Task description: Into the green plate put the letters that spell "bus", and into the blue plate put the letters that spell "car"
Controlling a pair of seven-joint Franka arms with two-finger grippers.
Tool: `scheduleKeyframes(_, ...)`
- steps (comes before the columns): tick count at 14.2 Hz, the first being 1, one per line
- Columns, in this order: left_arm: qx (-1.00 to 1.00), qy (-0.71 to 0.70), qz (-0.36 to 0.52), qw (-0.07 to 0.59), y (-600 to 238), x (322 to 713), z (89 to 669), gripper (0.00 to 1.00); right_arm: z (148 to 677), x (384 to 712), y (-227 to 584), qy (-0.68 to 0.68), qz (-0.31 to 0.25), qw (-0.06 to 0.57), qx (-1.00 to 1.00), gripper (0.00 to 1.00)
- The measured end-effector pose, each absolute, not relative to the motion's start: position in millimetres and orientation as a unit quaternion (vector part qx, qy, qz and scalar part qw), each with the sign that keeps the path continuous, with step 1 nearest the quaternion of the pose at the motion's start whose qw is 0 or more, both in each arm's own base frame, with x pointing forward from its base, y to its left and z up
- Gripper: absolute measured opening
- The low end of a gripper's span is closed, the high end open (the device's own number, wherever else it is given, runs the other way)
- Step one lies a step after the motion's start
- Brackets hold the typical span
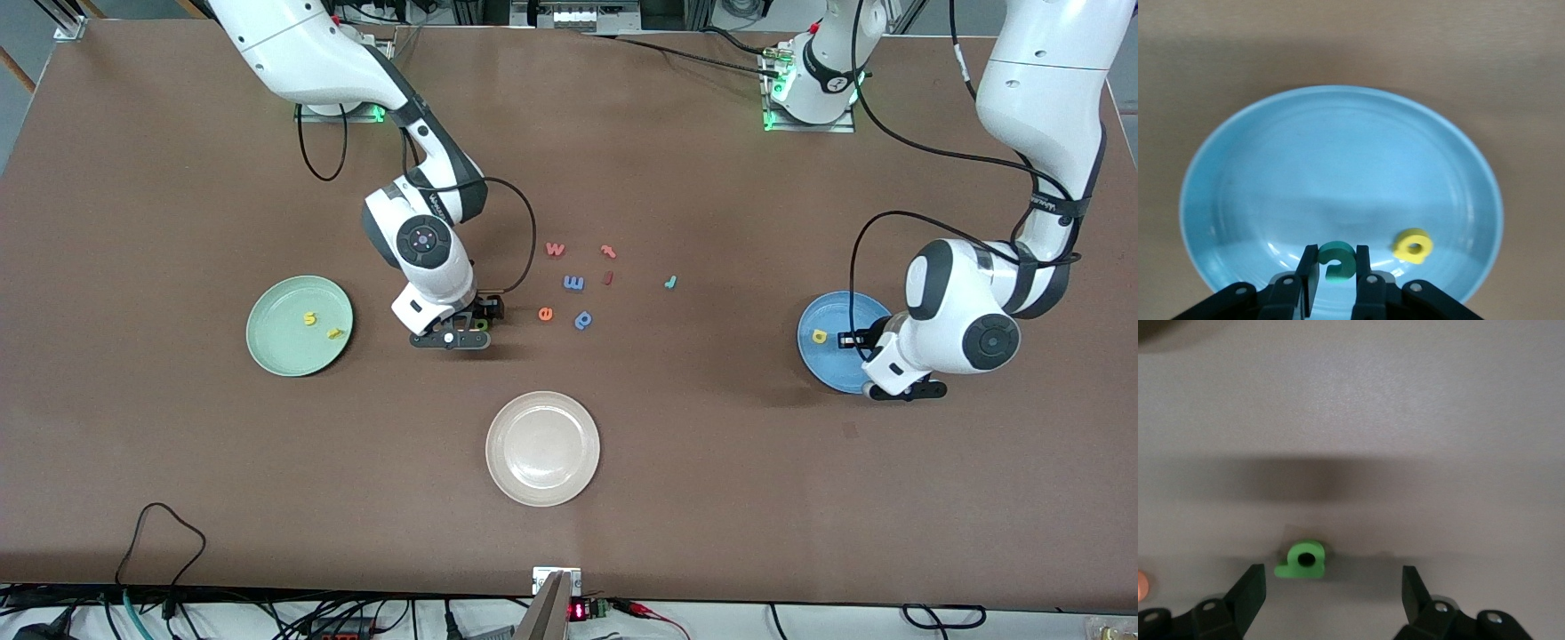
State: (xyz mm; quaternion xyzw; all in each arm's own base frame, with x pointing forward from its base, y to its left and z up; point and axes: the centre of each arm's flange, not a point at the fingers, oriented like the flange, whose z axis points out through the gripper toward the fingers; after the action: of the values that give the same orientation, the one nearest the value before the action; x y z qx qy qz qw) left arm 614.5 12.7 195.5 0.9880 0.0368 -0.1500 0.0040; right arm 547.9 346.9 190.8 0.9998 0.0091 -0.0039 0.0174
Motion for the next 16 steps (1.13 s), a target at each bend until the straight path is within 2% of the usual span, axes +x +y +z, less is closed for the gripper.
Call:
scheduleKeyframes(1,0.988,0.037,-0.151,0.005,17,613,194,0.31,187,547,353,0.006,-0.003,0.016,1.0,0.9)
scheduleKeyframes(6,0.984,-0.001,-0.18,0.014,-25,605,207,0.81,175,540,370,0.01,-0.007,0.018,1.0,0.83)
scheduleKeyframes(7,0.982,-0.02,-0.185,0.018,-50,602,220,0.93,175,540,369,0.009,-0.008,0.018,1.0,0.72)
scheduleKeyframes(8,0.982,-0.041,-0.185,0.021,-76,596,232,1.0,175,540,369,0.009,-0.008,0.019,1.0,0.69)
scheduleKeyframes(10,0.979,-0.089,-0.182,0.029,-131,580,247,1.0,175,540,369,0.01,-0.009,0.019,1.0,0.66)
scheduleKeyframes(11,0.977,-0.115,-0.178,0.035,-162,570,250,1.0,174,540,368,0.01,-0.009,0.02,1.0,0.6)
scheduleKeyframes(13,0.972,-0.161,-0.165,0.046,-218,551,243,1.0,174,539,369,0.01,-0.01,0.02,1.0,0.56)
scheduleKeyframes(14,0.969,-0.182,-0.16,0.049,-243,540,235,0.98,174,539,369,0.01,-0.01,0.02,1.0,0.56)
scheduleKeyframes(16,0.967,-0.195,-0.157,0.051,-280,521,218,0.9,175,539,370,0.011,-0.009,0.02,1.0,0.5)
